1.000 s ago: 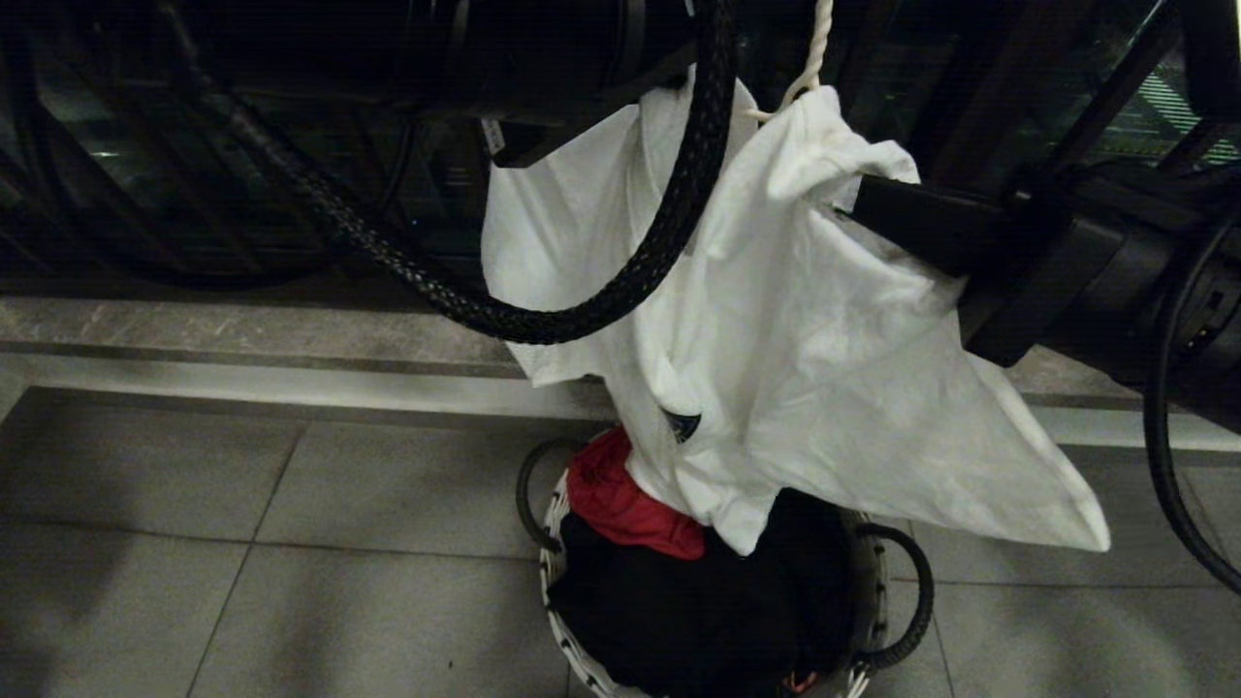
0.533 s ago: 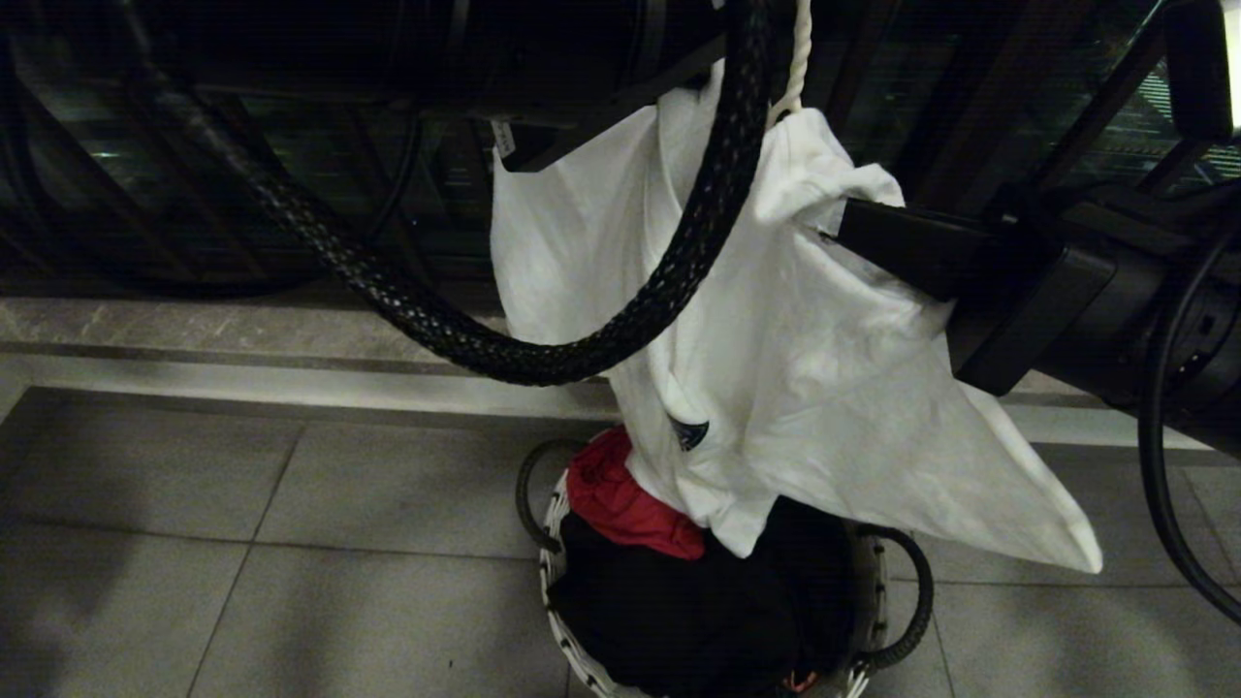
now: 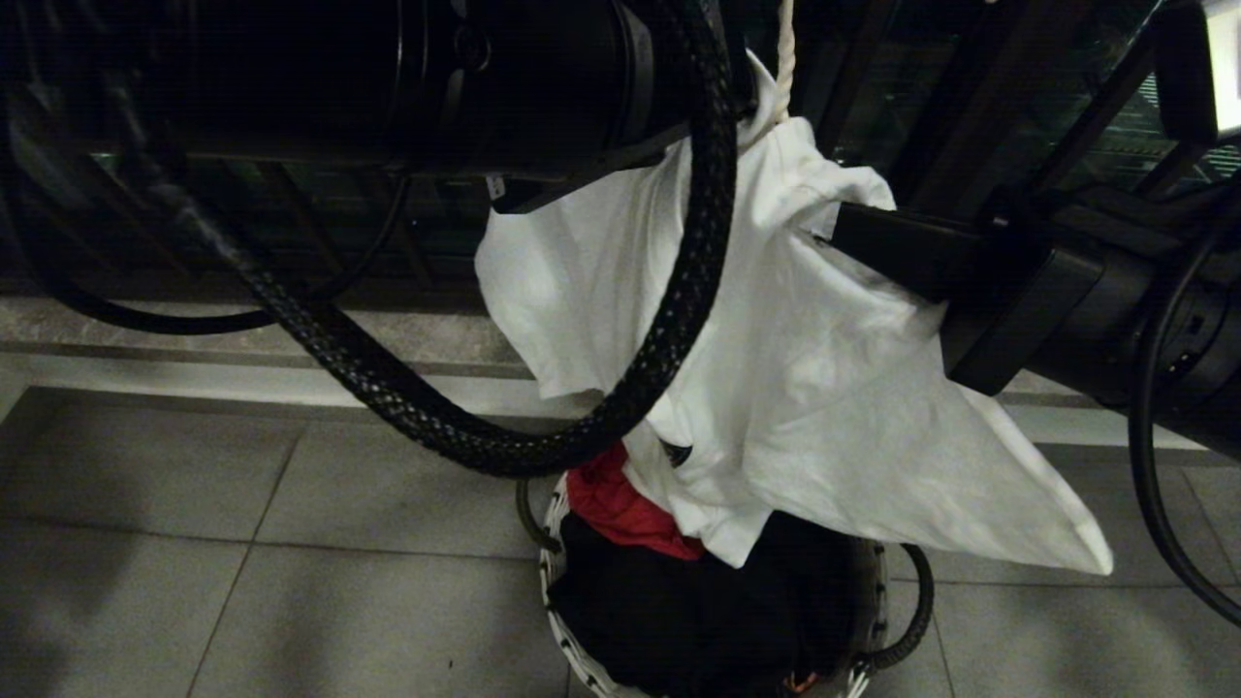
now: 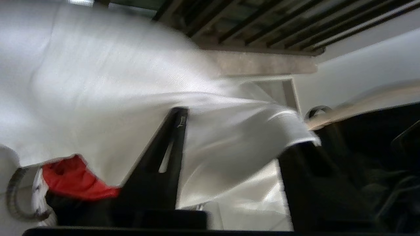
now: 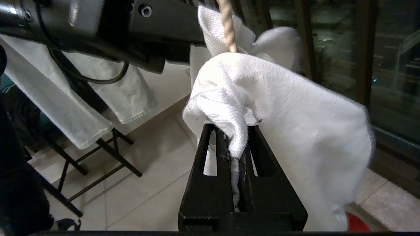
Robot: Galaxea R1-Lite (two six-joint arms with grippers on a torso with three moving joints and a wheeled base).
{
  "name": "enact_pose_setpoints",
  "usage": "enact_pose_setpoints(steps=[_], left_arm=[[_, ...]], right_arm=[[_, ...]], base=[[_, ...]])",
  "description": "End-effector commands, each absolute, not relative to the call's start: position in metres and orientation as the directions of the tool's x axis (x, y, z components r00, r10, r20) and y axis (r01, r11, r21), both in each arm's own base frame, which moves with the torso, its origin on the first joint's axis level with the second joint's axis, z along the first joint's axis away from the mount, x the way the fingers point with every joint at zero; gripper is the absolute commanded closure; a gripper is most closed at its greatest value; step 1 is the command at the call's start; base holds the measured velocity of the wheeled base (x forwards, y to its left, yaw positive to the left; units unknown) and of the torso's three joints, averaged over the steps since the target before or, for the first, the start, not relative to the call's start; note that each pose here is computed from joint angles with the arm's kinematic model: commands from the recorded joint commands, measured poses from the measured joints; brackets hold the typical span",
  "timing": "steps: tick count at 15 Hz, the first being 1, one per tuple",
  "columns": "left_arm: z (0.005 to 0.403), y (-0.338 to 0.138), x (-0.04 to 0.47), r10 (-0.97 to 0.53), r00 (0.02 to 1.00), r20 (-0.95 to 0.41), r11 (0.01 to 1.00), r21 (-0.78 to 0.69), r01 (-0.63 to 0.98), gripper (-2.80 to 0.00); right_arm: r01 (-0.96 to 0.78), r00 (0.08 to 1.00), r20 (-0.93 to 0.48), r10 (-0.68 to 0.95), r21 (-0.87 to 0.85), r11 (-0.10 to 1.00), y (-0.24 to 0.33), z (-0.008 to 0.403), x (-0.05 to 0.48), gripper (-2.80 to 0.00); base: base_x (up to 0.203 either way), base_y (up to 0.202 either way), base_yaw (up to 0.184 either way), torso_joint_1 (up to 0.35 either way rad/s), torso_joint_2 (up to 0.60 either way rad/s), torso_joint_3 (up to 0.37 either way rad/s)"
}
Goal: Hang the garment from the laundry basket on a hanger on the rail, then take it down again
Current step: Hang the clothes on the clothes rack
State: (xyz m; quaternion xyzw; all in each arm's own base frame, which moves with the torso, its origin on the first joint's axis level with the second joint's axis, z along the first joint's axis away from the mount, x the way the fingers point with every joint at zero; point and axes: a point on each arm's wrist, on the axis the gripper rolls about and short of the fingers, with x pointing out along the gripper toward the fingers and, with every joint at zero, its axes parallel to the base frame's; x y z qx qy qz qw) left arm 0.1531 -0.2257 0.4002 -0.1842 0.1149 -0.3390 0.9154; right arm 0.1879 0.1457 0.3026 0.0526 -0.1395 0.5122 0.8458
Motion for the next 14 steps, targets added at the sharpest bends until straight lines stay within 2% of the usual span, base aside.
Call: enact_pose_setpoints(steps=[1,9,14], left_arm=[[0.397,-0.22,0.149,-0.661,0.743,-0.108,0.71,-0.411,0.572,-2.8],[0.396,-0.197,0.131,-0.667,0.732,-0.141,0.715,-0.397,0.575,-2.8],[0.381,-0.185,0.123,-0.634,0.713,-0.301,0.77,-0.337,0.542,-2.8]], right_arm=[[-0.882,0.433,0.293,0.853,-0.056,0.467,0.146,0.303,0.188,0.0],[-0.881,0.434,0.296,0.851,-0.058,0.47,0.146,0.304,0.189,0.0],[-0.879,0.438,0.297,0.848,-0.057,0.474,0.145,0.304,0.189,0.0]], base=[[0.0,0.0,0.0,0.0,0.0,0.0],[0.0,0.0,0.0,0.0,0.0,0.0],[0.0,0.0,0.0,0.0,0.0,0.0]])
